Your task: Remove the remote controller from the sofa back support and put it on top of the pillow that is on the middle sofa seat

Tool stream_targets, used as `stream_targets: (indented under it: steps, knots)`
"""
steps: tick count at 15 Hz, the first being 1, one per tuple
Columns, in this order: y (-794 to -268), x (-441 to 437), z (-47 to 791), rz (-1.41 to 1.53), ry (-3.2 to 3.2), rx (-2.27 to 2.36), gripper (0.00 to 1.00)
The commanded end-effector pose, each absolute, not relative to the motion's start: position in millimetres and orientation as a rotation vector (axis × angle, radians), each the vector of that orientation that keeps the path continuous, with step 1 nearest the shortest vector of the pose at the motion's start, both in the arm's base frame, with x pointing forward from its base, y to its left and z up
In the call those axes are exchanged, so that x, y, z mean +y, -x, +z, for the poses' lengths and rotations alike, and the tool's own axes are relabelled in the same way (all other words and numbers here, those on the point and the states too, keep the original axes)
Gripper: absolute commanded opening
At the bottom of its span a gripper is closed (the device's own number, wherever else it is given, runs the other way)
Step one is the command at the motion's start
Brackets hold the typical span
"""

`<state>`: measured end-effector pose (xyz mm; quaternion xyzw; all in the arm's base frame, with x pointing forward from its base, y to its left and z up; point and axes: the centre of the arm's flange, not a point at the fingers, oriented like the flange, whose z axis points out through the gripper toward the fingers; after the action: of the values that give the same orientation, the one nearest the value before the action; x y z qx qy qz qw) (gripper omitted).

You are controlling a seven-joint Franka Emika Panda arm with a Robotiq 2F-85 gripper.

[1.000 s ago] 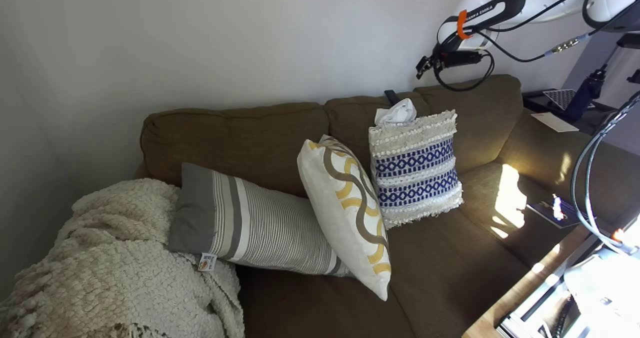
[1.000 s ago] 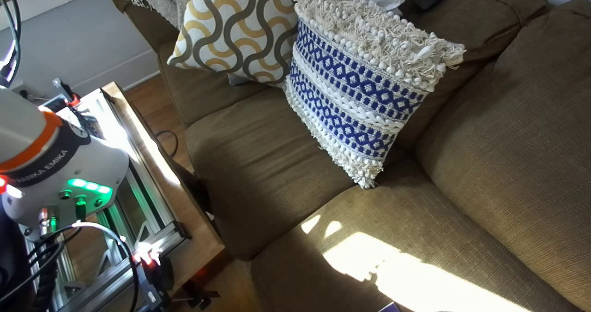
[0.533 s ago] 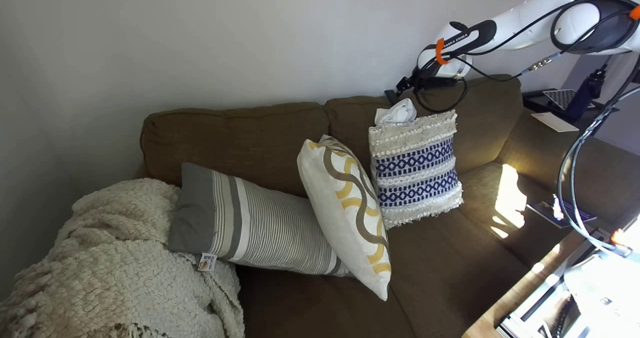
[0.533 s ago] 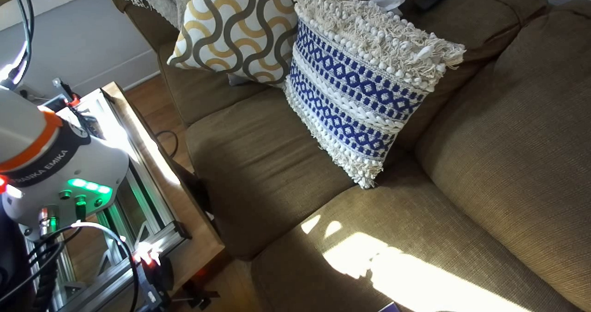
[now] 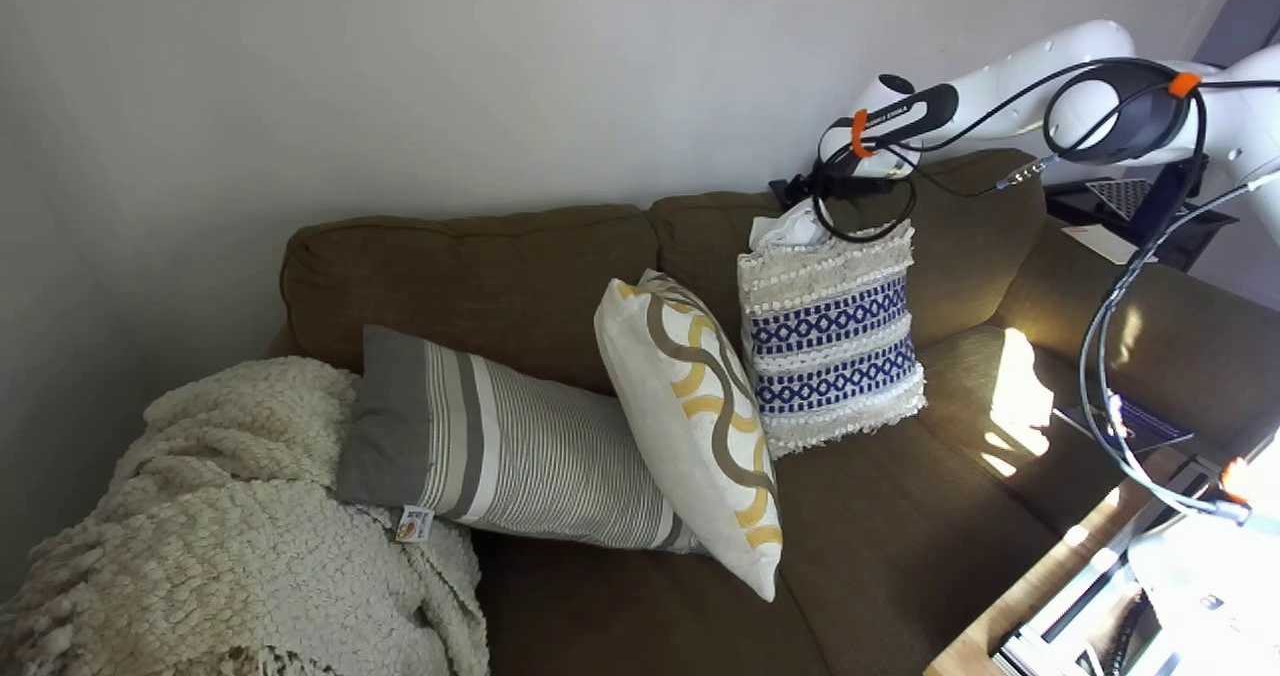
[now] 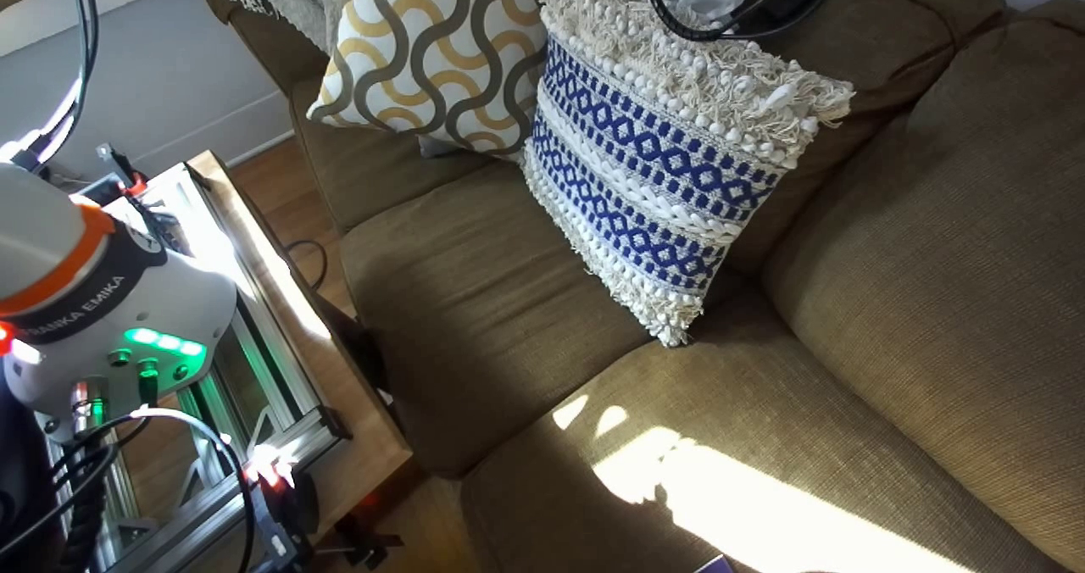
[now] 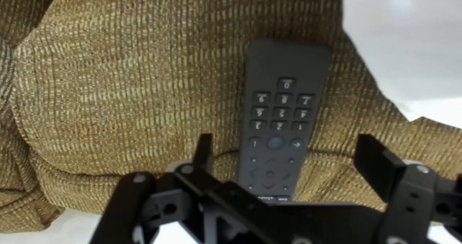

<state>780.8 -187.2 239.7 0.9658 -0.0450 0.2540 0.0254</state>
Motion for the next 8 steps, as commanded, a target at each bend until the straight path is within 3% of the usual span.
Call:
stream_targets:
  steps: [1,2,3,5,8]
  knots:
    - [-814,-204,223,0.793,-3.004,-0.146,1.0]
    - [-816,-207,221,0.798,-3.004,-0.155,0.96]
    - [-818,-208,219,0.801,-3.006,-0.165,0.78]
    - [-820,-209,213,0.794,-3.017,-0.164,0.69]
    - [-822,-206,212,0.787,-3.029,-0.155,0.45]
